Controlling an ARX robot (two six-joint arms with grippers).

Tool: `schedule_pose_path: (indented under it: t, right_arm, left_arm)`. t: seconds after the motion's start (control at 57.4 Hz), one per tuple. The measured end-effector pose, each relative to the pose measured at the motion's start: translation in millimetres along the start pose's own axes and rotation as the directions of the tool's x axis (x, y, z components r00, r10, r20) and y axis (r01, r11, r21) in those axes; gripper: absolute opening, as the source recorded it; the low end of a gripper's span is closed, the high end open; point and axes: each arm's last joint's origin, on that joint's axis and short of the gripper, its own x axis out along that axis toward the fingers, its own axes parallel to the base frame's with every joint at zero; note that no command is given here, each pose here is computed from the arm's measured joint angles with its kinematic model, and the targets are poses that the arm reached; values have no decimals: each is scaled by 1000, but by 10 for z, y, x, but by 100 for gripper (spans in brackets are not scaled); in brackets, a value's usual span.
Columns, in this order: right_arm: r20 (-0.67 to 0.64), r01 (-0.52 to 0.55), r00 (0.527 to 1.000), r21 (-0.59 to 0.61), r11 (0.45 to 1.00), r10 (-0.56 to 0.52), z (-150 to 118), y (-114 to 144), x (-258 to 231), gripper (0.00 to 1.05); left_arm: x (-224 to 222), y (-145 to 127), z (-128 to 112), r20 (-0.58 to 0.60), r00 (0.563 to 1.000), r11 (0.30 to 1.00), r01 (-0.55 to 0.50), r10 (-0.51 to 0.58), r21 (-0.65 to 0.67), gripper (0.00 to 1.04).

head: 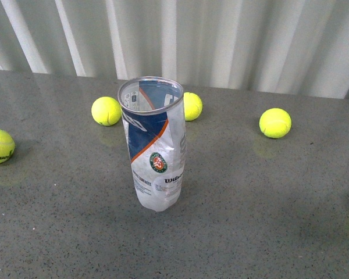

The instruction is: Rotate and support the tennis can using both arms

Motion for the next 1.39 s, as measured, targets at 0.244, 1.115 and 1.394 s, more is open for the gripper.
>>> schedule_pose_path:
  t: [0.244, 1.115, 1.394]
  right_arm:
    - [0, 0, 1000, 0, 1000, 0, 0, 0, 0, 98]
    - [0, 0, 1000, 0, 1000, 0, 0, 0, 0, 98]
    - [0, 0, 1000, 0, 1000, 0, 0, 0, 0, 98]
  left_arm:
    - [-144, -5, -93, 0, 1000, 1000, 3, -3, 0, 4]
    - [-401, -4, -133, 34, 999, 1000, 1, -1, 0, 4]
    - [-522, -4, -163, 30, 1000, 1000, 1, -1, 0, 4]
